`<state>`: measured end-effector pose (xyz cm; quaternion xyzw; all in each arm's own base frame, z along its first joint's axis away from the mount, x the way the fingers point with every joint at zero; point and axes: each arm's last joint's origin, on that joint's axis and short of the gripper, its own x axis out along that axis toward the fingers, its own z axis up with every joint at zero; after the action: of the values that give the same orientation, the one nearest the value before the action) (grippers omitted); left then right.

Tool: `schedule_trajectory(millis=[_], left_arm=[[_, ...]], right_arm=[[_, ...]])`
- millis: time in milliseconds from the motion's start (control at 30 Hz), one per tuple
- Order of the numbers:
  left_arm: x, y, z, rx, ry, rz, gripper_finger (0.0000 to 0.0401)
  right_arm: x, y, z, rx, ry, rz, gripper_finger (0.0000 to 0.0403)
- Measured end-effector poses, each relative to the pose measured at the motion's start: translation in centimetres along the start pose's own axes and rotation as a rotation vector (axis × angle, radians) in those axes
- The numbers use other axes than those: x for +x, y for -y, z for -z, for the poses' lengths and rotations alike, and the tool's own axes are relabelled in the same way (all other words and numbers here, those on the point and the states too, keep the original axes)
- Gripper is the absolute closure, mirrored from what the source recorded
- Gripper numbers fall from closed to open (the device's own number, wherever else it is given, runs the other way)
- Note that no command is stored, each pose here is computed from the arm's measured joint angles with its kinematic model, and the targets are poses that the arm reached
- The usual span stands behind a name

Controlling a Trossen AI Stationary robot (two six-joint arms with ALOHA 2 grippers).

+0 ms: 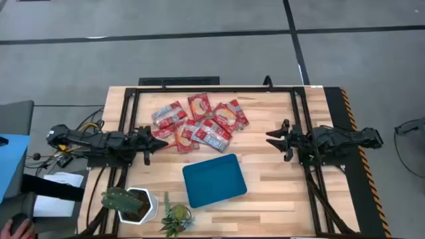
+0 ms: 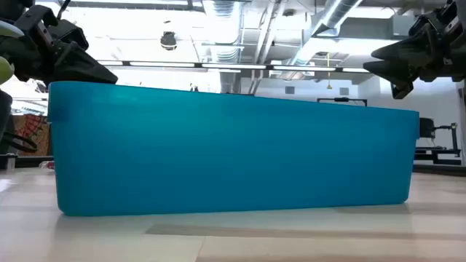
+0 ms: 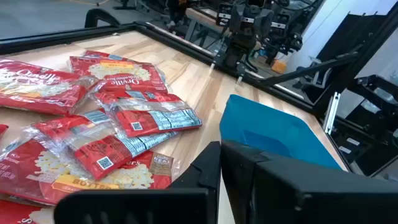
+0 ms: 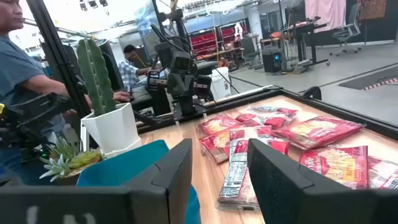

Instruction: Sort popcorn bags into baskets

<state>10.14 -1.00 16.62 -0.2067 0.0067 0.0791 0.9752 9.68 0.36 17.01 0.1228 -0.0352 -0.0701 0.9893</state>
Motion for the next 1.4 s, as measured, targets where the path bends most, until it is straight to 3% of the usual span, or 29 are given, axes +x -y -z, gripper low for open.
schedule_trajectory(millis=[1400], left_arm=[[0.00,0.00,0.00,0.000,0.000,0.000,0.0399]], right_arm=[[0.00,0.00,0.00,0.000,0.000,-0.001,0.0217]])
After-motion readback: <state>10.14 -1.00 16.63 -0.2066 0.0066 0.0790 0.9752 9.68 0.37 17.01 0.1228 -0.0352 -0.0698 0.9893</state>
